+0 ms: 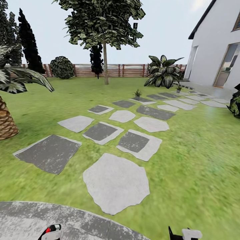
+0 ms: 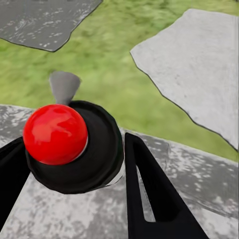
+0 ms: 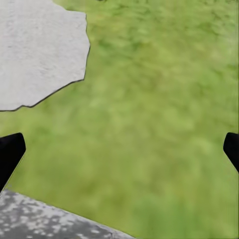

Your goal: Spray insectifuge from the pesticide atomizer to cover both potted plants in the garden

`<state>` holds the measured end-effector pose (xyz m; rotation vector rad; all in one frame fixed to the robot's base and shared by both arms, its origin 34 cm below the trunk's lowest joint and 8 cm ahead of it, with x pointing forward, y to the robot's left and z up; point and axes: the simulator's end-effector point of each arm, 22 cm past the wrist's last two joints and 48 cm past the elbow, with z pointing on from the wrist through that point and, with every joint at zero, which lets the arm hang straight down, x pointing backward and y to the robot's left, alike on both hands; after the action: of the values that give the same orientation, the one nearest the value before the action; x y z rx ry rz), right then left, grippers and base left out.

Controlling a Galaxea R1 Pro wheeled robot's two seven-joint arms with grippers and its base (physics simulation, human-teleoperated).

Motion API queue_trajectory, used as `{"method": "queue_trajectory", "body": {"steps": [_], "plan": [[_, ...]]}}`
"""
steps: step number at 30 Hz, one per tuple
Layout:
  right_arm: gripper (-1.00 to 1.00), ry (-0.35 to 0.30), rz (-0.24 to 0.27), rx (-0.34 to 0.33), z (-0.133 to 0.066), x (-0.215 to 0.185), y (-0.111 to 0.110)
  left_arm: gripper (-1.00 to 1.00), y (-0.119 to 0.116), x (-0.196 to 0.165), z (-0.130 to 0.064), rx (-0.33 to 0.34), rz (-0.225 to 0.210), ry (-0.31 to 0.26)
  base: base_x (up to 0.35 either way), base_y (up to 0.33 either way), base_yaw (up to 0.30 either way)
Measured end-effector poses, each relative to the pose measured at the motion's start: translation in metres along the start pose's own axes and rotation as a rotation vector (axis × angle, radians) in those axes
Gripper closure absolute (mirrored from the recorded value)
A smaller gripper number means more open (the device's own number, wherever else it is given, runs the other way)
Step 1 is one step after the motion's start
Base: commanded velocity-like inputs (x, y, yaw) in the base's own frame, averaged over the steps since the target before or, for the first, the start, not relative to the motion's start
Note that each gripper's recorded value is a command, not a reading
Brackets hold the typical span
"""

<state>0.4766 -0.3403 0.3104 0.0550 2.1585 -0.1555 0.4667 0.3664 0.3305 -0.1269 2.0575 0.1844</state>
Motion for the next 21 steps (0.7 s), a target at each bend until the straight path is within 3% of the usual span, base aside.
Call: {"method": "queue_trajectory", "body": {"steps": [21], "plan": [[-1.0,0.0,0.0,0.0,0.0,0.0,0.0,1.0,0.0,0.0,0.0,0.0,0.001,0.0,0.335,0.0,0.0]]}}
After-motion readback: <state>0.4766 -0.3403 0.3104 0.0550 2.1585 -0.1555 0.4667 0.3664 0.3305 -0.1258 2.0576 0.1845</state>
